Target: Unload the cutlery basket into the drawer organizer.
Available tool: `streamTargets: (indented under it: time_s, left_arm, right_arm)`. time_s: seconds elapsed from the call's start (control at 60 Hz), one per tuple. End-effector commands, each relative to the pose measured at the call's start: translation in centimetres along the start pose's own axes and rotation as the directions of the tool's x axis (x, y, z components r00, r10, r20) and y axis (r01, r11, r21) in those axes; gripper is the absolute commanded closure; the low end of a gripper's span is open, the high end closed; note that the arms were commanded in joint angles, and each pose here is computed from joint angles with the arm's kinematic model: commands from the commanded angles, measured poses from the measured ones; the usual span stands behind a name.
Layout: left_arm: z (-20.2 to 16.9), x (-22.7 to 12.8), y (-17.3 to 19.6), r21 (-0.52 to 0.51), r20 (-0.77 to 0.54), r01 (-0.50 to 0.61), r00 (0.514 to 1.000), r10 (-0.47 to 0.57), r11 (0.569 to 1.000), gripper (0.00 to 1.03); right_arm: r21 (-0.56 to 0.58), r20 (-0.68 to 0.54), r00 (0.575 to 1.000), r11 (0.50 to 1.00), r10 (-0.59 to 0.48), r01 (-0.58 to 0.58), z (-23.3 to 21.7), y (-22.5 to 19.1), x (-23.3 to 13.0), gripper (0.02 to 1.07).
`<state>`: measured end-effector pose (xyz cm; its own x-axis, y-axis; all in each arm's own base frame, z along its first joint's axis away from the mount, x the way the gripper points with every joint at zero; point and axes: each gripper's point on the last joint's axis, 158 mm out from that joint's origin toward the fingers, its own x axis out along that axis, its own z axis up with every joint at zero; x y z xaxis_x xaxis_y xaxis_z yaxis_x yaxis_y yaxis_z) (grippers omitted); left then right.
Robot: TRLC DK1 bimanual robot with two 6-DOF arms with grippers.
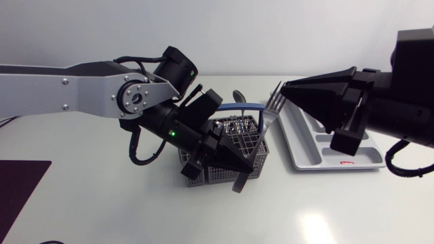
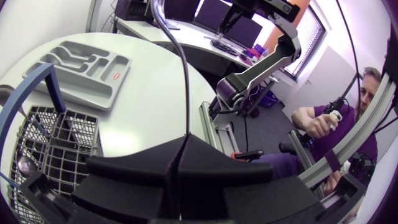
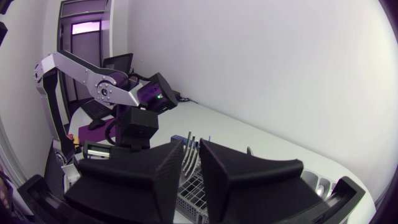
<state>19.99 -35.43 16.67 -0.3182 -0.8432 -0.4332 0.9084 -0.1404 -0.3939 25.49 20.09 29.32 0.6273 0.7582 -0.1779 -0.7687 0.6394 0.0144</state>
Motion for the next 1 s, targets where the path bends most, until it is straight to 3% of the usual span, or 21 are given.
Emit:
streamTargets:
  time_s: [0.0, 0.083, 0.133, 0.367, 0.517, 0.683, 0.767, 0.983]
  left_arm:
    - [1.0, -0.7, 0.4, 0.003, 0.001, -0.040, 0.999, 0.040, 0.999, 0.94]
    - [0.9, -1.0, 0.8, 0.016, -0.017, -0.087, 0.996, 0.087, 0.996, 0.94]
    - [0.8, -1.2, 1.2, 0.018, -0.028, -0.121, 0.992, 0.122, 0.992, 0.94]
    - [2.4, -2.5, 3.6, 0.067, -0.011, -0.349, 0.936, 0.351, 0.935, 0.94]
    - [3.8, -2.8, 4.9, 0.146, 0.016, -0.536, 0.842, 0.540, 0.831, 0.93]
    - [4.9, -2.5, 5.6, 0.207, 0.055, -0.667, 0.738, 0.672, 0.716, 0.93]
    - [5.4, -2.8, 6.0, 0.210, 0.069, -0.707, 0.700, 0.711, 0.675, 0.93]
    - [5.8, -3.2, 6.5, 0.210, 0.085, -0.735, 0.671, 0.736, 0.645, 0.93]
  right_arm:
    - [-0.012, 0.058, 0.998, 1.000, -0.026, 0.027, 1.9, -0.2, -1.0, 0.44]
    - [-0.016, 0.070, 0.996, 0.998, -0.058, 0.060, 2.1, -0.8, -1.5, 0.23]
    - [-0.015, 0.074, 0.994, 0.997, -0.078, 0.080, 2.2, -1.3, -1.7, 0.18]
    - [0.026, 0.050, 0.982, 0.983, -0.181, 0.180, 1.4, -3.5, -2.1, 0.18]
    - [0.075, 0.004, 0.984, 0.981, -0.181, 0.180, 0.7, -3.8, -1.4, 0.22]
    - [0.118, -0.041, 0.989, 0.982, -0.145, 0.149, -0.3, -3.5, 0.2, 0.22]
    - [0.121, -0.052, 0.991, 0.984, -0.124, 0.129, -0.3, -3.0, 1.0, 0.22]
    - [0.152, -0.088, 0.992, 0.983, -0.094, 0.107, -1.0, -3.0, 2.9, 0.22]
